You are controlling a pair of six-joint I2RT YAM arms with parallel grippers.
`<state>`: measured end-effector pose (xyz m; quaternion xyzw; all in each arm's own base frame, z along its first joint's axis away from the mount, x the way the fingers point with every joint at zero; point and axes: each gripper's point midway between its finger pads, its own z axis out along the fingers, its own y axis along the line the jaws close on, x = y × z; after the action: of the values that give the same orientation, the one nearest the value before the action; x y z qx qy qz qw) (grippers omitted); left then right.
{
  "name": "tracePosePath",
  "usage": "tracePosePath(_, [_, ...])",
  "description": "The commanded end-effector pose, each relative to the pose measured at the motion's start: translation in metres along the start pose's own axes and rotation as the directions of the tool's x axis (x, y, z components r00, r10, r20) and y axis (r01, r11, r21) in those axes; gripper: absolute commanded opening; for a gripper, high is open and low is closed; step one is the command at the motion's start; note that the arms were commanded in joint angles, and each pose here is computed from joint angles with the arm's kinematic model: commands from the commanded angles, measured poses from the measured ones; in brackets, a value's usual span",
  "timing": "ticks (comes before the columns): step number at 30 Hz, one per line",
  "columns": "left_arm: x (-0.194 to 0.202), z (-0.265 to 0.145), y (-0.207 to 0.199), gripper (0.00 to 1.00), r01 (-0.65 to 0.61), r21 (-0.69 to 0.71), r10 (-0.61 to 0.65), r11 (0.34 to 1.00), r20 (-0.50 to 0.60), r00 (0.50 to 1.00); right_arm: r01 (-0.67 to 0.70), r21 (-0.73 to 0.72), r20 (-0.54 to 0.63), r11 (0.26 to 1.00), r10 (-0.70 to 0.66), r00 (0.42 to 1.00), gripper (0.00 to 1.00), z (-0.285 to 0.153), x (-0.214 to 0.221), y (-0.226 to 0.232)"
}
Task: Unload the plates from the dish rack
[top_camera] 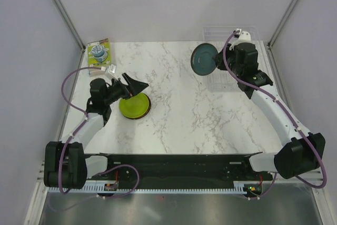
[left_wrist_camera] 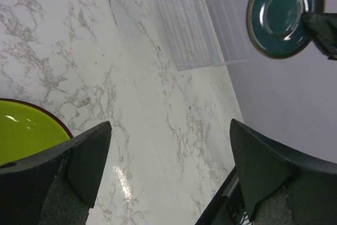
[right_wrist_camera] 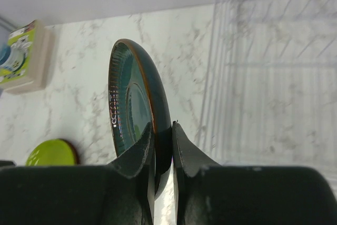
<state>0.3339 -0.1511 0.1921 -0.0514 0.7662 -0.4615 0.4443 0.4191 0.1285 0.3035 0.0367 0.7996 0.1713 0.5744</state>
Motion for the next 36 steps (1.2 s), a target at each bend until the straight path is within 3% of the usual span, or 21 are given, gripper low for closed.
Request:
tracePosePath(1, [-0.010, -0.007, -0.037, 1.00, -0.042, 0.148, 0.032, 0.988, 0.069, 0.997, -0.199, -0.268, -0.004, 0.943, 0.206, 0.979, 0.00, -0.021, 0.003, 0.058])
tracePosePath(12, [0.016, -0.001, -0.046, 1.00, -0.040, 0.202, 0.028, 0.979, 0.060, 0.998, -0.383, -0.458, -0.150, 0.802, 0.355, 0.923, 0.00, -0.049, 0.048, 0.118])
tracePosePath(29, [0.020, -0.001, -0.056, 0.99, -0.024, 0.249, 0.004, 0.968, 0.081, 0.997, -0.458, -0.536, -0.307, 0.709, 0.341, 0.888, 0.00, -0.054, 0.107, 0.192])
tracePosePath(30, [0.020, 0.000, -0.056, 0.96, -0.023, 0.250, 0.003, 0.968, 0.082, 0.997, -0.460, -0.540, -0.315, 0.705, 0.338, 0.887, 0.00, -0.053, 0.110, 0.196])
tracePosePath(31, [0.020, 0.000, -0.056, 0.83, -0.023, 0.251, 0.003, 0.968, 0.081, 0.997, -0.460, -0.543, -0.318, 0.703, 0.335, 0.887, 0.00, -0.054, 0.112, 0.198])
tracePosePath(33, [0.022, 0.000, -0.054, 0.66, -0.018, 0.248, 0.000, 0.969, 0.075, 0.997, -0.455, -0.540, -0.319, 0.708, 0.329, 0.889, 0.00, -0.053, 0.116, 0.199])
tracePosePath(34, [0.024, 0.000, -0.051, 0.43, -0.012, 0.238, -0.005, 0.971, 0.071, 0.997, -0.454, -0.538, -0.315, 0.711, 0.330, 0.890, 0.00, -0.053, 0.116, 0.198])
tracePosePath(36, [0.025, 0.001, -0.047, 0.26, -0.006, 0.214, -0.009, 0.977, 0.070, 0.997, -0.444, -0.531, -0.310, 0.722, 0.322, 0.894, 0.00, -0.051, 0.116, 0.196])
